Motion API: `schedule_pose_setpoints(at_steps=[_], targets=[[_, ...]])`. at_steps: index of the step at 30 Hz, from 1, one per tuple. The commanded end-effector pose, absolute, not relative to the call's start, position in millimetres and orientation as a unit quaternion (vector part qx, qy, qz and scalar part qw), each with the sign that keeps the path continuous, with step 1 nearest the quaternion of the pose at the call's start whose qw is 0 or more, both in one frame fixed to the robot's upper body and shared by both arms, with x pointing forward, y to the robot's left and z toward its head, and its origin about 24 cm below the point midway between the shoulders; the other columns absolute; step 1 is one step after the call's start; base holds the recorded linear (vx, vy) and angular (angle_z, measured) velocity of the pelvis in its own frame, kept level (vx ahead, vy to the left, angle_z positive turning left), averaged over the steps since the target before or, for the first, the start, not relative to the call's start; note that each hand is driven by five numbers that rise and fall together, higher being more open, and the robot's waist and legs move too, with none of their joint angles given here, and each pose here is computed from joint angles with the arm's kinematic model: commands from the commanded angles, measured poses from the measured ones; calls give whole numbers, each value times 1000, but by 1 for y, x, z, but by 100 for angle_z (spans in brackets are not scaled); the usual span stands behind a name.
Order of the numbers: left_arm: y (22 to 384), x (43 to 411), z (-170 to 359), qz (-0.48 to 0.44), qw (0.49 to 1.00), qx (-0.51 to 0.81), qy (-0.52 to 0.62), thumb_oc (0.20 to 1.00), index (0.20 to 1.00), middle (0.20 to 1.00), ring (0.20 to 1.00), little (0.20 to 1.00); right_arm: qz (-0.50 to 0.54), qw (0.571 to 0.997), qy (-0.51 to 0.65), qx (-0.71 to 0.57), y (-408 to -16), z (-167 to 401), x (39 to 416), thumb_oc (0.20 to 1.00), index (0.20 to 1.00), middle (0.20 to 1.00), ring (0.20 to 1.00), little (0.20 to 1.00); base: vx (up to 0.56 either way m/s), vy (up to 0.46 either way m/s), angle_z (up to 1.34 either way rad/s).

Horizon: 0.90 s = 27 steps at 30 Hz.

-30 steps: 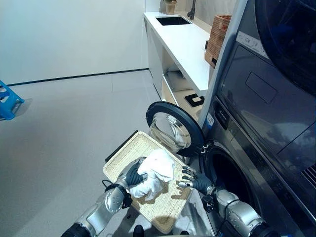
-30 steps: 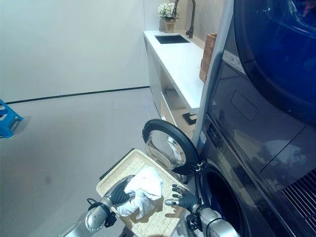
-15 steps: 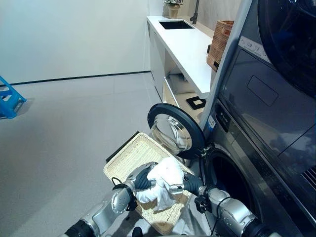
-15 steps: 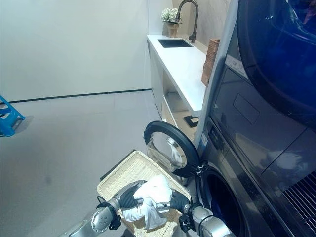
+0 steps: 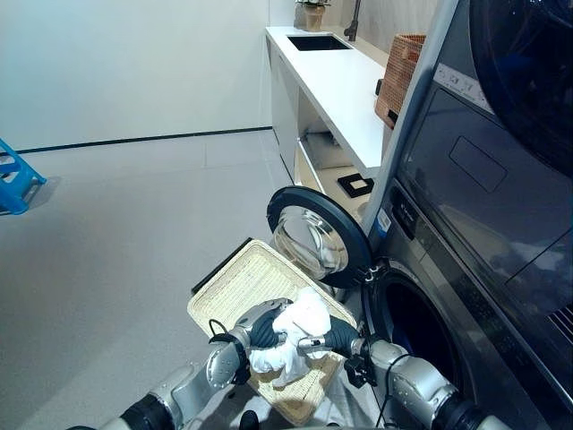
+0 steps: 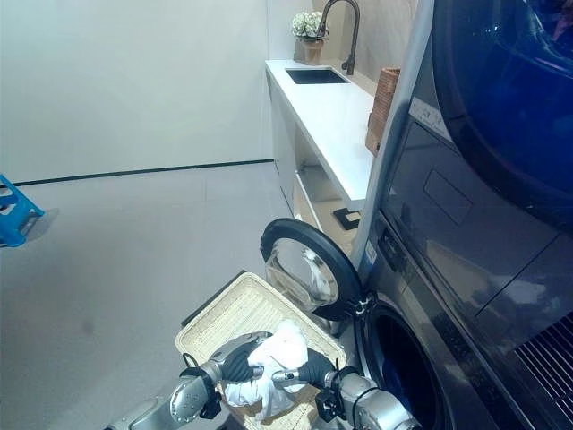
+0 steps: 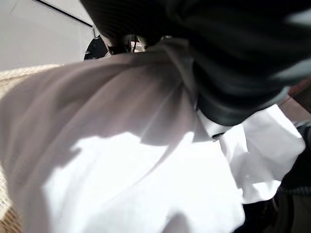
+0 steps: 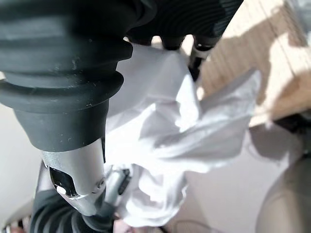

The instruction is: Put the clothes into the washing machine.

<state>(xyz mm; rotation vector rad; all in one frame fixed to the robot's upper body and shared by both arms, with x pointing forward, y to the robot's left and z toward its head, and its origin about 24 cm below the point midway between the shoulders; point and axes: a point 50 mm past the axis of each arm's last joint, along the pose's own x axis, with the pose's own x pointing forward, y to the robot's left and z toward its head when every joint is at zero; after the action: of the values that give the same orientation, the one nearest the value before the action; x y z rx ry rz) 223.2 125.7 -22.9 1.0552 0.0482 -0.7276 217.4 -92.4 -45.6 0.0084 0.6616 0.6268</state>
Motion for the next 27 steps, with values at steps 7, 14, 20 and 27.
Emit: schedule_pose_setpoints(at_steps=[7,14,20,27], targets=[[73,238,7,-400,786,461,-99,200,200,200,200,200,340,909,225,91,-49,-3,239,479,479,479,479,479,-6,3,-1],[68,235,5,-402,804,428,-93,200,200,200,200,200,329,912,222,103,-47,-4,240,200,200,200,200,200,1,10,-4],[68,234,5,-403,807,421,-92,200,200,200,200,200,326,913,221,105,-48,-4,240,200,200,200,200,200,0,0,0],[82,231,-14,-381,875,297,36,1000,1000,1000,1000,1000,298,918,227,129,-57,-11,240,200,200,200,200,200,0,0,0]])
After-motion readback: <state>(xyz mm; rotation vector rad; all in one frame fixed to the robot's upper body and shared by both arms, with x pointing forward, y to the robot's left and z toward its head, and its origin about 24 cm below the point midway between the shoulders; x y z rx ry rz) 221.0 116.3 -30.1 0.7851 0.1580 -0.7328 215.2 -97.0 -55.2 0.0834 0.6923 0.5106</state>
